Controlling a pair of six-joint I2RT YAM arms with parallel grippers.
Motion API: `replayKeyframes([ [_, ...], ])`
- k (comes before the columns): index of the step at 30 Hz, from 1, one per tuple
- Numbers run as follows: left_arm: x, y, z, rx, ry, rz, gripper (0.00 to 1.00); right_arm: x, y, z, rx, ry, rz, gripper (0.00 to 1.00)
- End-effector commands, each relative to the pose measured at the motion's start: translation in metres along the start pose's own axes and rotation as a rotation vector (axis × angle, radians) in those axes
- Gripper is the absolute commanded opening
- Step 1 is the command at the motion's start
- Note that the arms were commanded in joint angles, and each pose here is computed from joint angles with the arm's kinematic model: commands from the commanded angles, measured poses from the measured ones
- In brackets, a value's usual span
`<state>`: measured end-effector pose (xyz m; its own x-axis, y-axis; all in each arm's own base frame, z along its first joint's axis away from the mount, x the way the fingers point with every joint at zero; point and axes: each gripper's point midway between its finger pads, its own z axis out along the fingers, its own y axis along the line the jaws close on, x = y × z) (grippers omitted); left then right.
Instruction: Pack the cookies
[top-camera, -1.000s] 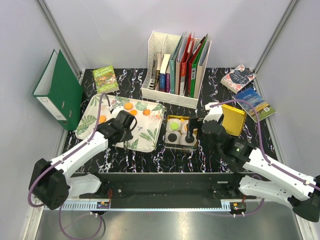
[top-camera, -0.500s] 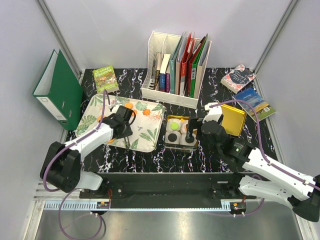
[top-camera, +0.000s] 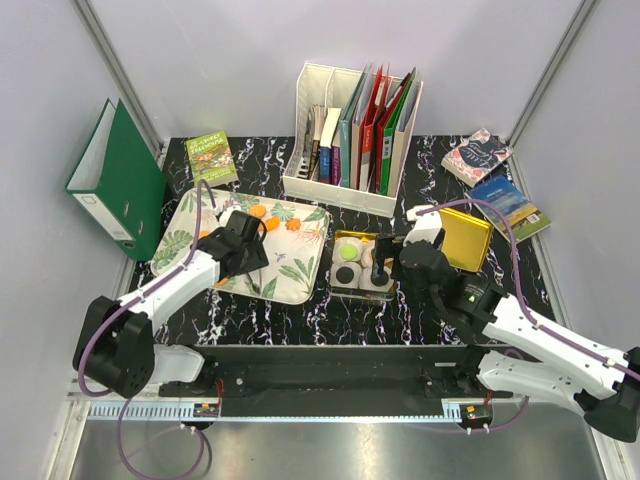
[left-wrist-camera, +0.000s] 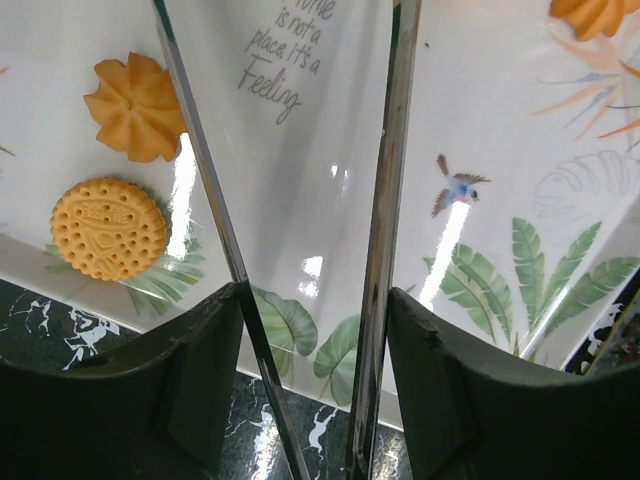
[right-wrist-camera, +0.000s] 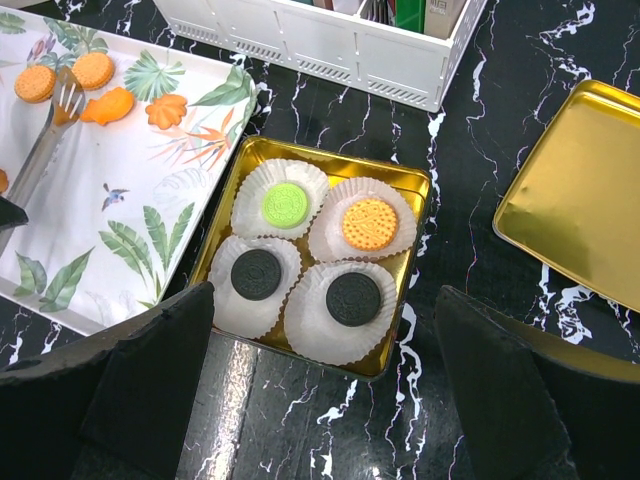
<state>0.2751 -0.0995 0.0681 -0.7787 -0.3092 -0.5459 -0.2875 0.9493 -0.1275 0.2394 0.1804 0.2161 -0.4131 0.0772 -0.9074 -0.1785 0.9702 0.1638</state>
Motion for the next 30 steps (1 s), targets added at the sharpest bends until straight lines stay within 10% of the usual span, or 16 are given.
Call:
replayKeyframes([
  [1,-0.011,-0.005,-0.010,0.038,-0.044,-0.020,0.61,-0.011,0.007,0.000,-0.020,-0.033,0.037,1.00],
  [19,-0.022,-0.008,-0.034,0.091,-0.109,-0.040,0.63,-0.011,0.005,-0.003,-0.022,-0.038,0.040,1.00],
  [23,-0.035,-0.014,-0.057,0.126,-0.204,0.004,0.99,-0.007,0.004,0.000,-0.010,-0.029,0.027,1.00],
  [30,-0.030,-0.027,-0.080,0.136,-0.261,0.094,0.99,-0.002,0.003,0.005,0.008,-0.011,0.009,1.00],
])
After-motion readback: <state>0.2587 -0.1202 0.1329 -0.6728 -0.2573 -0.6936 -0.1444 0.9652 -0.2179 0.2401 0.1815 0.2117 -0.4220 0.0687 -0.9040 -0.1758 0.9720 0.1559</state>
